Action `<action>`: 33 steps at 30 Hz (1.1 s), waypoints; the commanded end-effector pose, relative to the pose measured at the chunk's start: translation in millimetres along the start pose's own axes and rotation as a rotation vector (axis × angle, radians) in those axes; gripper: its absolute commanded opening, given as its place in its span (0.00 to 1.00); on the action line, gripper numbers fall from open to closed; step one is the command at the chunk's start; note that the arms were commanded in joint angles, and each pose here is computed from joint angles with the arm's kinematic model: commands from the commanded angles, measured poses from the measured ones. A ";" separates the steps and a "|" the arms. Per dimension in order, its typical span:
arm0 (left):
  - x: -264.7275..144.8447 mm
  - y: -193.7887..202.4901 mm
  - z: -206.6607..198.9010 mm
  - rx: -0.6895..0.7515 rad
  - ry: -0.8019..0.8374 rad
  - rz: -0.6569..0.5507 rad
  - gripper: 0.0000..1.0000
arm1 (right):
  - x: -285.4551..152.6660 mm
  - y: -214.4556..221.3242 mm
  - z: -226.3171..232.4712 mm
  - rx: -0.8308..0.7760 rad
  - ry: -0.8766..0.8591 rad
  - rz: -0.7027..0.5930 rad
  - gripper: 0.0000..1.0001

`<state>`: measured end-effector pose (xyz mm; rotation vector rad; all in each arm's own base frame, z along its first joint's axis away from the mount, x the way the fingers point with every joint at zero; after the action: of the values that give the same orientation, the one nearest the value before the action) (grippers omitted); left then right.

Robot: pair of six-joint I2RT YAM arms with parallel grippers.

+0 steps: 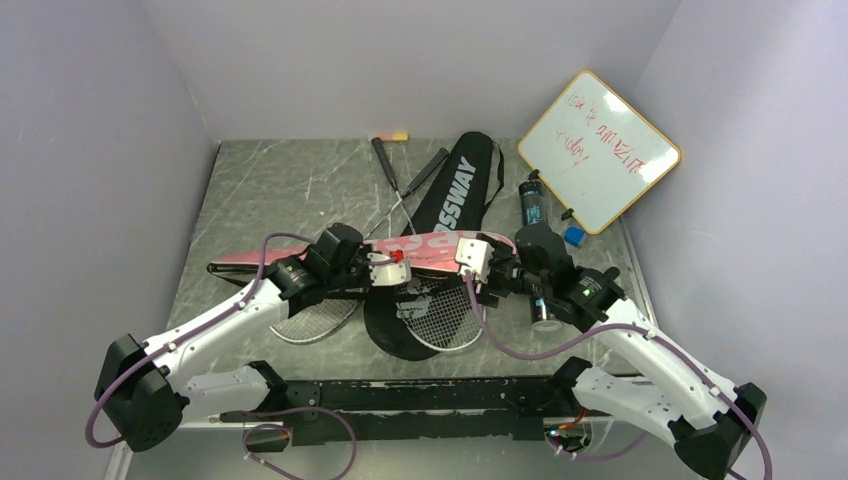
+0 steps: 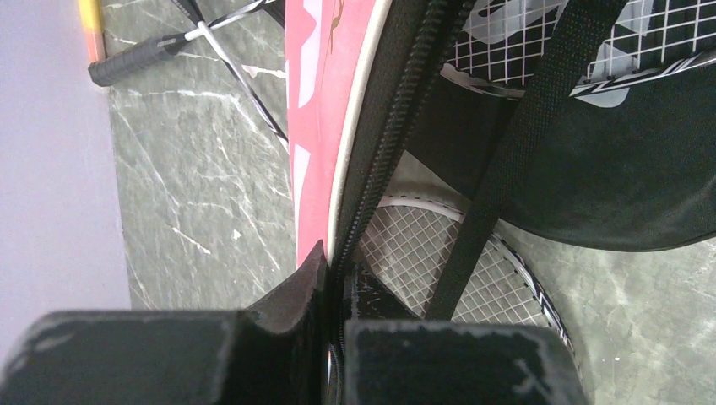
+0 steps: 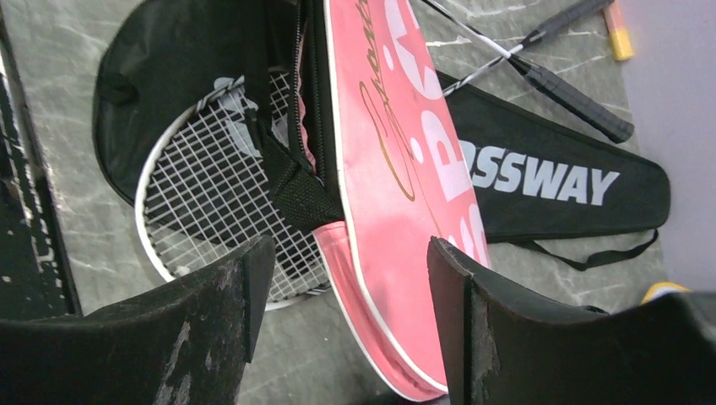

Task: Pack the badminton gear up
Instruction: Adjust the racket bag at the center of the board.

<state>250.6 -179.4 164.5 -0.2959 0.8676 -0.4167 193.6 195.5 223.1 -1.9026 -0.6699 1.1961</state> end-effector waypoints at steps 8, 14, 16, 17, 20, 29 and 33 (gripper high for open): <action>-7.9 -10.3 10.4 0.033 -0.033 -0.059 0.05 | 1.6 13.8 -13.0 -0.101 0.085 0.099 0.66; -9.9 -10.6 14.8 0.028 -0.059 -0.059 0.05 | 15.0 12.4 -2.1 -0.084 0.013 0.075 0.50; -10.0 -10.7 16.5 0.023 -0.073 -0.061 0.06 | 17.4 9.4 3.7 -0.082 -0.018 0.051 0.42; -9.8 -10.9 16.2 0.023 -0.074 -0.064 0.07 | 18.0 7.3 5.7 -0.077 -0.029 0.037 0.37; -8.9 -10.5 17.0 0.022 -0.078 -0.063 0.10 | 20.1 0.6 15.3 -0.069 -0.081 -0.011 0.21; -14.3 -14.3 64.7 -0.207 -0.289 -0.148 0.50 | 28.6 -32.8 31.7 0.094 -0.164 -0.190 0.00; -19.0 -22.6 82.4 -0.391 -0.327 -0.171 0.56 | 38.4 -44.8 25.0 0.275 -0.111 -0.264 0.00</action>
<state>277.2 -164.2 180.7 -0.5028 0.7463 -0.3242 184.0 226.2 199.3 -1.7338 -0.6811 1.2786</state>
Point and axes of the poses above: each gripper's point midway between its finger pads, its own x axis out along the fingers, its own z axis along the line the jaws close on, y = z × x, the point moved 2 cm from there along -x, back along the fingers, and after that the axes turned 8 degrees about x, right-handed, at the moved point
